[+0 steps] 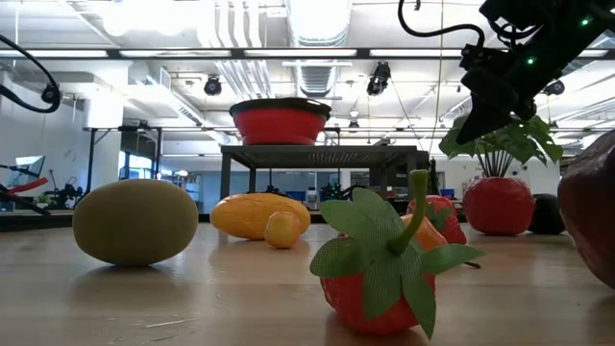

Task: Pick & Place Fruit
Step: Put the middle left yellow pear into the red strainer bowl on the shelf

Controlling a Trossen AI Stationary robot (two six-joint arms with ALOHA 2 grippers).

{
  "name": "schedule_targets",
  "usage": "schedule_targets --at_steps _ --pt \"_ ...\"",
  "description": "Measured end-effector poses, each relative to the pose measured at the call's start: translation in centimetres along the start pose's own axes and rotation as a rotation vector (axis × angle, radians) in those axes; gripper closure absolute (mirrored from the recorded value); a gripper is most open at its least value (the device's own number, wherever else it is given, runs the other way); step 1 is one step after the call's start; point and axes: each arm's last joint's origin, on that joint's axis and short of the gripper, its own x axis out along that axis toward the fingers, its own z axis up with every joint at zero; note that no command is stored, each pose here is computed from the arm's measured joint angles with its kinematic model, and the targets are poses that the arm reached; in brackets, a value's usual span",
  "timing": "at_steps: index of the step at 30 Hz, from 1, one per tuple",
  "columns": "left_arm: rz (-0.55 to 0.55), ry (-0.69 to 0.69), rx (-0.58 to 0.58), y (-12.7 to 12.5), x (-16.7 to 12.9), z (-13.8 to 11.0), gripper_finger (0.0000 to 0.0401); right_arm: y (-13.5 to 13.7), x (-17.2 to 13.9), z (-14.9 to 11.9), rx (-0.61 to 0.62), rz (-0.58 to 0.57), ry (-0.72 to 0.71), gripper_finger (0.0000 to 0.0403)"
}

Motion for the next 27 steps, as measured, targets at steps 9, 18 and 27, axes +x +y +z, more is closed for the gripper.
schedule_targets --at_steps 9,18,27 --pt "-0.009 0.002 0.002 0.1 -0.2 0.0 0.0258 0.0 0.0 0.0 -0.001 0.0 0.001 0.0394" --pt "-0.014 -0.016 0.066 0.1 -0.4 1.1 0.0258 0.0 0.0 0.0 0.0 0.0 0.0 0.0394" --pt "-0.074 -0.094 0.115 0.7 -2.1 3.9 0.0258 0.0 0.0 0.0 -0.001 -0.001 0.001 0.0394"
